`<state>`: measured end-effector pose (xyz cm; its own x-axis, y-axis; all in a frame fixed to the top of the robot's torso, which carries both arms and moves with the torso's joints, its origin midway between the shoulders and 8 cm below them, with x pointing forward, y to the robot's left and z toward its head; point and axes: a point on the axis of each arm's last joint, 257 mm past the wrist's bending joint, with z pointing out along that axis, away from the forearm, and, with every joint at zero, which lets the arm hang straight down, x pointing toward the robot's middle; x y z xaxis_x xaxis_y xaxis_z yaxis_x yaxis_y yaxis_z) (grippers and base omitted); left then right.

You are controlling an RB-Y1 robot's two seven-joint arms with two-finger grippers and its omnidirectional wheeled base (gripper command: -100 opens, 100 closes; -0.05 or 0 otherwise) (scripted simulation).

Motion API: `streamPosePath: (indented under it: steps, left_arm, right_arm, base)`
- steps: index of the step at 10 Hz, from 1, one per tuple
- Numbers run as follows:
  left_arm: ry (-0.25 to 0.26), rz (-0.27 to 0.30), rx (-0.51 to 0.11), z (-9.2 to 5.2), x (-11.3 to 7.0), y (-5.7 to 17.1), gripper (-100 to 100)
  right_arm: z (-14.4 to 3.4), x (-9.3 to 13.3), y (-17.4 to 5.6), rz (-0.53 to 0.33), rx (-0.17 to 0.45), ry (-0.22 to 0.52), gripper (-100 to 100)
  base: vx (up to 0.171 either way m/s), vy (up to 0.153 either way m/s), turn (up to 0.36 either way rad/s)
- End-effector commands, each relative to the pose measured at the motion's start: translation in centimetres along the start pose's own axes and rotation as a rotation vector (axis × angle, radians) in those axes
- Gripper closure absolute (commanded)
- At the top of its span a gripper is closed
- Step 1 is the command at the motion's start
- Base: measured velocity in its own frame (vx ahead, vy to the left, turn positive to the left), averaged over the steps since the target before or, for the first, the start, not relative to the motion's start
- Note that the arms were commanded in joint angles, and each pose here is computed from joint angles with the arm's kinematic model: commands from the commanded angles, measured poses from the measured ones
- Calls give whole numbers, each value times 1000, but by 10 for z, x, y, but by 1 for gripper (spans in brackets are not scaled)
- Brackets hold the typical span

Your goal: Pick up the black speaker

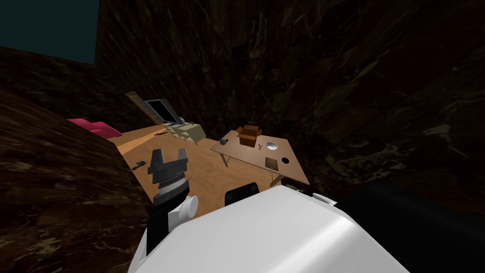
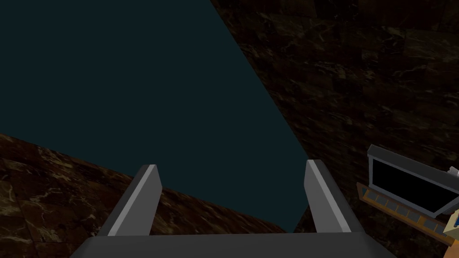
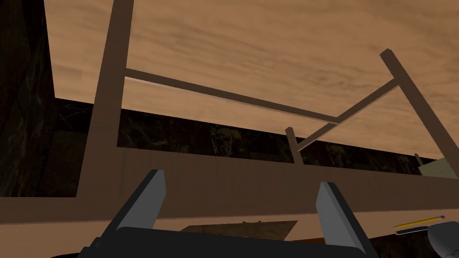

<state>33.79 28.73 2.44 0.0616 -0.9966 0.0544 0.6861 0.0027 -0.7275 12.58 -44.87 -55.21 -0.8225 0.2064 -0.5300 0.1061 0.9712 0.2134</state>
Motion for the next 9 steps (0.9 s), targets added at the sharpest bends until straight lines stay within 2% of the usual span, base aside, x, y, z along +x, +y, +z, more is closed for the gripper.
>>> streamPosePath:
  steps: [1, 2, 3, 4, 5, 7, 9]
  left_arm:
    - [0, 0, 0, 0, 0, 0, 0]
    - [0, 0, 0, 0, 0, 0, 0]
    - [0, 0, 0, 0, 0, 0, 0]
    - [0, 0, 0, 0, 0, 0, 0]
    - [0, 0, 0, 0, 0, 0, 0]
    - [0, 0, 0, 0, 0, 0, 0]
    - [0, 0, 0, 0, 0, 0, 0]
  right_arm:
    - [-3, 10, -13, -2, 24, 22, -100]
    - [-3, 10, -13, -2, 24, 22, -100]
    - [-8, 18, -27, -47, 38, 62, -100]
    - [-14, 27, -39, -41, 64, 81, -100]
    - [-20, 33, -54, -84, 79, 119, -100]
    - [-21, 34, -55, -83, 82, 121, -100]
    - [-27, 42, -66, -78, 107, 138, -100]
  base:
    - [-2, 0, -14]
    - [-2, 1, -17]
    - [-10, 9, 251]
    - [-7, 0, 137]
    - [-14, 3, 186]
    - [-12, -3, 60]
    - [-1, 0, -7]
